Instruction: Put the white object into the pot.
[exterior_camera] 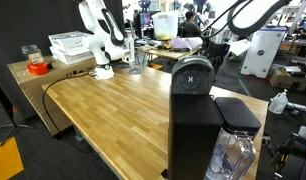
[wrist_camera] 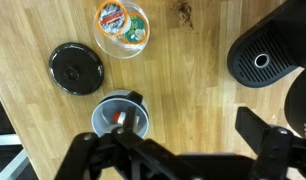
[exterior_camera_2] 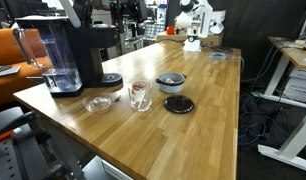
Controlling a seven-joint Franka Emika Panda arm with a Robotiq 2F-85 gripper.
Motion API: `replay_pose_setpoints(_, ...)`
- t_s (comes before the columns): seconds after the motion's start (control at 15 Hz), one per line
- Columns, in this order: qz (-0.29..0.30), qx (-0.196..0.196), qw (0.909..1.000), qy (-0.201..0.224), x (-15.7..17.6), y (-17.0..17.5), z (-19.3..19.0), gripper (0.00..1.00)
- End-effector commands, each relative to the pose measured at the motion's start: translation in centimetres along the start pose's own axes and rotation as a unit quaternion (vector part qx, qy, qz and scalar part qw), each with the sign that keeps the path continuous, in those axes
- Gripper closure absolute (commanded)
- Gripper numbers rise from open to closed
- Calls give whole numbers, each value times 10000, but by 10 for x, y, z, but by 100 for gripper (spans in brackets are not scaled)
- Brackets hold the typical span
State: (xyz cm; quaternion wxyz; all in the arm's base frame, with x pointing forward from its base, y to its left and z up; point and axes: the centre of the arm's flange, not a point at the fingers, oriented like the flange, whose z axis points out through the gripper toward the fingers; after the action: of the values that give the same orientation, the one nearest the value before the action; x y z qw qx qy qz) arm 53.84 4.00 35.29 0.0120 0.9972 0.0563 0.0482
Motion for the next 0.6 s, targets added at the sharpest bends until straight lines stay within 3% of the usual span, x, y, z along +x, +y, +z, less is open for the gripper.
replay_pose_setpoints(0.0,163,-168,9993,297,-43,-5,-10,0)
replay_pose_setpoints(0.07,84,-55,9999,88,-21,-2,-5,0)
replay_pose_setpoints(0.53,94,-57,9999,85,-25,-3,-4,0)
